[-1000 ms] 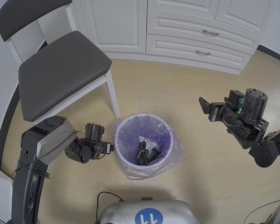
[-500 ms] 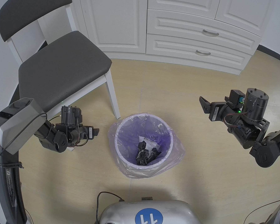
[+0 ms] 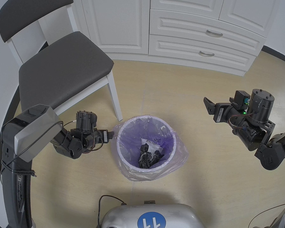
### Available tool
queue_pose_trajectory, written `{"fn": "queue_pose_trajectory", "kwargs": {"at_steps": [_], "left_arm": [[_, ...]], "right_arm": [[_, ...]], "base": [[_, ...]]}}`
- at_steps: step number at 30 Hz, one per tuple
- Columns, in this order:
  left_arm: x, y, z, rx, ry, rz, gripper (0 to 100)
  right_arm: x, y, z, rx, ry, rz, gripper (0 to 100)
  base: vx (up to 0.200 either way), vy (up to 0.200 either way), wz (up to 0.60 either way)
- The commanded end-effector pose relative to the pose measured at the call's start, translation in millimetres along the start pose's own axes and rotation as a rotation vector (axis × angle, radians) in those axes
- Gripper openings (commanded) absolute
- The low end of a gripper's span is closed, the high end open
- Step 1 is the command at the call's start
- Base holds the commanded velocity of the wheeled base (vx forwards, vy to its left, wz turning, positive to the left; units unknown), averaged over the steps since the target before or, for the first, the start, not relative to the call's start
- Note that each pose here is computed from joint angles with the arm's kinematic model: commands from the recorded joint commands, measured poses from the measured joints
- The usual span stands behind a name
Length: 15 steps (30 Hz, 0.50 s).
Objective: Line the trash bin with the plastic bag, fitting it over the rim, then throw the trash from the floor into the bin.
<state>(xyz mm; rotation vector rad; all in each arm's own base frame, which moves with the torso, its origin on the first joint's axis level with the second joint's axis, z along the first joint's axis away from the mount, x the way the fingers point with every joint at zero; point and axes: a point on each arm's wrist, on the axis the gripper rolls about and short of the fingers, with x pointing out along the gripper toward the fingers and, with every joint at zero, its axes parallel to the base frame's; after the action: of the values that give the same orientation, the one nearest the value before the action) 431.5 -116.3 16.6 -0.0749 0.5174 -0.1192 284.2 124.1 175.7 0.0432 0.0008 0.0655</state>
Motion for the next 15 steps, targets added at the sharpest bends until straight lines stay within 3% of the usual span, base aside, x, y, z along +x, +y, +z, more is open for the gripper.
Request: {"fn": "queue_pose_trajectory", "kwargs": {"at_steps": [1, 9, 15], "left_arm": [[24, -2, -23, -0.002, 0.046, 0.002, 100], [55, -12, -33, 0.005, 0.050, -0.012, 100], [59, -6, -28, -0.022, 0.043, 0.001, 100]], "right_arm": [[2, -1, -1, -0.001, 0.003, -0.004, 100], [4, -3, -5, -0.005, 0.013, -0.006, 100], [7, -3, -9, -0.008, 0.025, -0.010, 100]], "base": [[0.000, 0.000, 0.00], [0.000, 0.000, 0.00], [0.000, 0.000, 0.00]]}}
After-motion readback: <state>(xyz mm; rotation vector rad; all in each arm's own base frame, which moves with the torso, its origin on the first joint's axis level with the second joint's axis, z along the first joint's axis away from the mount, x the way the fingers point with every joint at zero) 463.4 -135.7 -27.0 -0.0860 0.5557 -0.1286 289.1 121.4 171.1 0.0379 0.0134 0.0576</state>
